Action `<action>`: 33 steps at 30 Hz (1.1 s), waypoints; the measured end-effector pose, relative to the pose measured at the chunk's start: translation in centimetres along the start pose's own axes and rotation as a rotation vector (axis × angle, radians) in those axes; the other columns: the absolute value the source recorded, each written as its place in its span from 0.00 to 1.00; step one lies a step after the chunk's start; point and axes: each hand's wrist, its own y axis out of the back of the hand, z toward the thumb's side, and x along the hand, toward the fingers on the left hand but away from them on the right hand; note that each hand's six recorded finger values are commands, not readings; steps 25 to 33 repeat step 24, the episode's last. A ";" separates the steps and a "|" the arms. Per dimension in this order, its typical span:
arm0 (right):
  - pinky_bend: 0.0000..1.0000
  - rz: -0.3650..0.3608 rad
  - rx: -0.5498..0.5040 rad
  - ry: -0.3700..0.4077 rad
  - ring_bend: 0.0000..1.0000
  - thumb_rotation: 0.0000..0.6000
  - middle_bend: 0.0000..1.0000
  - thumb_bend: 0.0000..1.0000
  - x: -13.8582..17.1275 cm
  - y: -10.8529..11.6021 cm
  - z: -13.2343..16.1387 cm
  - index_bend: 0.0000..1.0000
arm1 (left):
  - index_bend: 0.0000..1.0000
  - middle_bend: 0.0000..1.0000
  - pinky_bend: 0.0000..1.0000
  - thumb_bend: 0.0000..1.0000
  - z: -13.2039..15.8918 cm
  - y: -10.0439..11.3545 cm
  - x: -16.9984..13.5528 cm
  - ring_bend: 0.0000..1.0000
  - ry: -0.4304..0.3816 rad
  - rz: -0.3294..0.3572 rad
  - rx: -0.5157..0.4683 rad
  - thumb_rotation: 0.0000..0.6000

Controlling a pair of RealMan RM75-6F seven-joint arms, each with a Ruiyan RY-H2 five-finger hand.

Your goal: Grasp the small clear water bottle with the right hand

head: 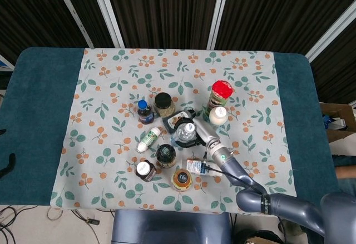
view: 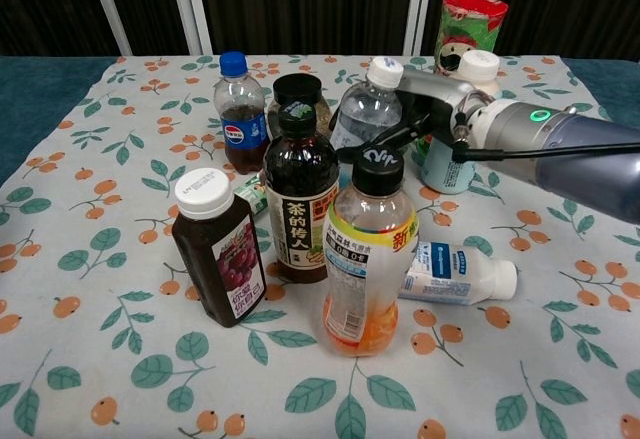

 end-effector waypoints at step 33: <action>0.43 -0.069 -0.124 0.183 0.51 1.00 0.50 0.41 5.0 8.8 7.2 0.43 | 0.16 0.04 0.02 0.43 0.1 0.0 -0.1 0.08 0.000 0.004 0.007 1.00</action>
